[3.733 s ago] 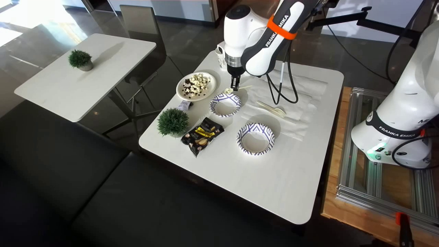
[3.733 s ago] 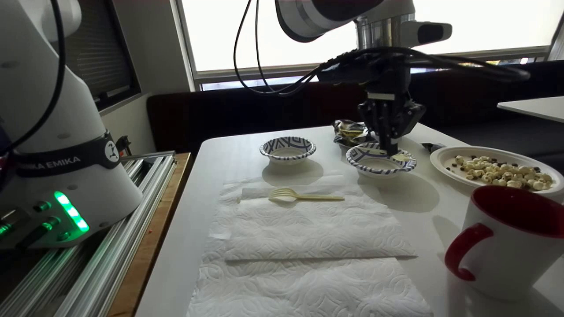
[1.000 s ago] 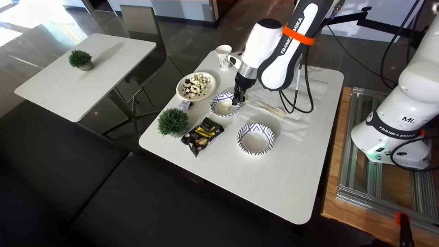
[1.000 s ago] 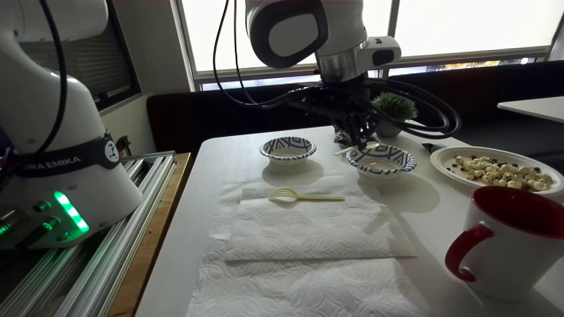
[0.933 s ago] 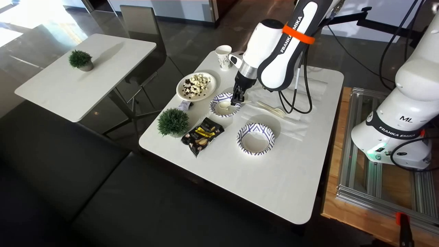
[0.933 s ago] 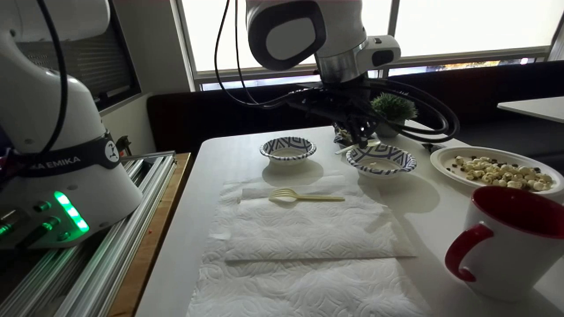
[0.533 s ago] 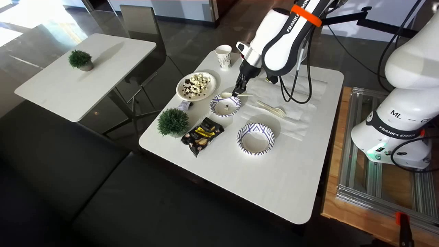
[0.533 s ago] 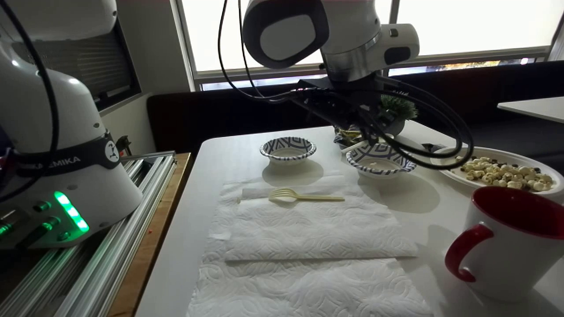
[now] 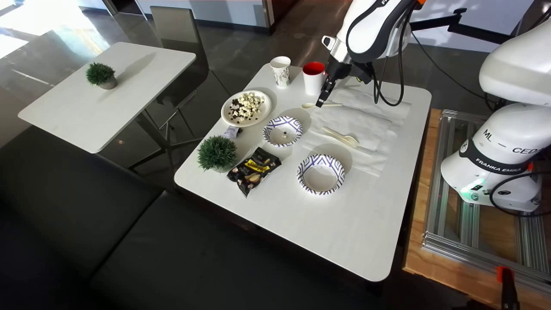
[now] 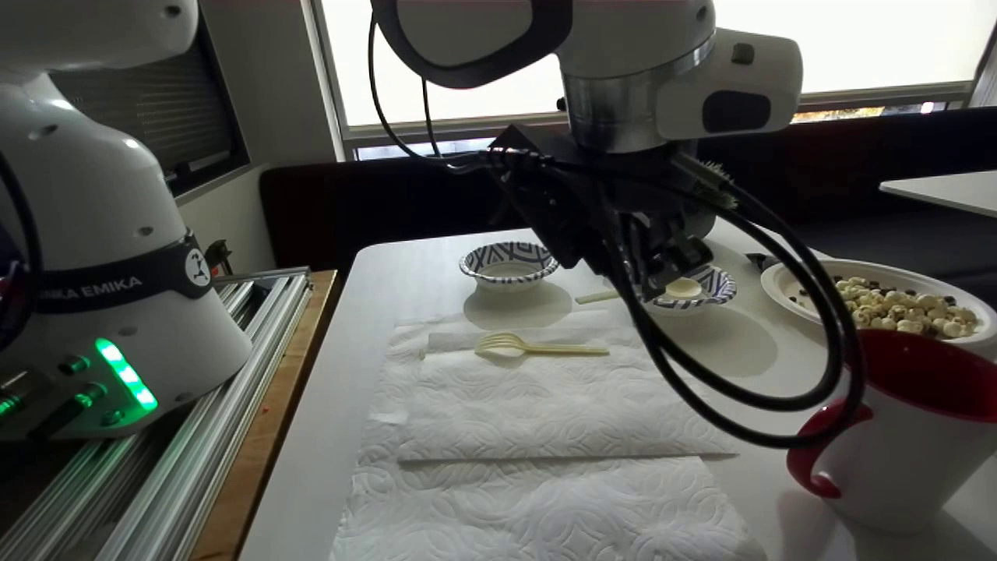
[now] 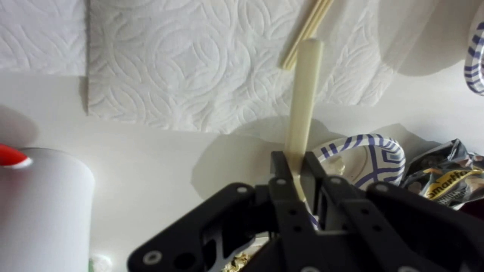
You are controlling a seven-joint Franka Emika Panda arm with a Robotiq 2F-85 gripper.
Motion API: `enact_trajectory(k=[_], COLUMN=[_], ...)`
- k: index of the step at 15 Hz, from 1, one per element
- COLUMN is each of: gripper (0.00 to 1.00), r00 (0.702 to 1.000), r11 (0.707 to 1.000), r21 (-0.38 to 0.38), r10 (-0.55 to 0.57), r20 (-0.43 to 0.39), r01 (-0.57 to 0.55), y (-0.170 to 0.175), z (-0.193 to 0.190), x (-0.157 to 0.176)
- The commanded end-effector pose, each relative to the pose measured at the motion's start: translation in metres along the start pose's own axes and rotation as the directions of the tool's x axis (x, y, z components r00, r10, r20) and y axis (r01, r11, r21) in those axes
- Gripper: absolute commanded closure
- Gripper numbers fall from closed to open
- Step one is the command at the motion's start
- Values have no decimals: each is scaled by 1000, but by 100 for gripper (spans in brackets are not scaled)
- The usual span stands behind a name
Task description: Pick up the spoon from the table and scoop some of the contents in the bowl and pour them in the other bowl
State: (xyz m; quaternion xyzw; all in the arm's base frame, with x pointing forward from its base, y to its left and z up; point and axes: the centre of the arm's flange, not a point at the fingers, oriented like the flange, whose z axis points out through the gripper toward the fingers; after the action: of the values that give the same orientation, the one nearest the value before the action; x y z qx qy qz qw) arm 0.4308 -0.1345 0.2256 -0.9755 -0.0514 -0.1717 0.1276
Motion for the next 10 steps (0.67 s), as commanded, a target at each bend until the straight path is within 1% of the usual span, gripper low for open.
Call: enact_trajectory(k=[1,6,10], gripper=[97,97,97], r00=[998,987,980], r11=[999,998,995], r21=[-49,-48,-100], r10=[8,-19,-3], r20=[61,161,198], r01=[-5,27,23], y=[4,-2,5], z=[-4,21,36], x=[-3,3,2])
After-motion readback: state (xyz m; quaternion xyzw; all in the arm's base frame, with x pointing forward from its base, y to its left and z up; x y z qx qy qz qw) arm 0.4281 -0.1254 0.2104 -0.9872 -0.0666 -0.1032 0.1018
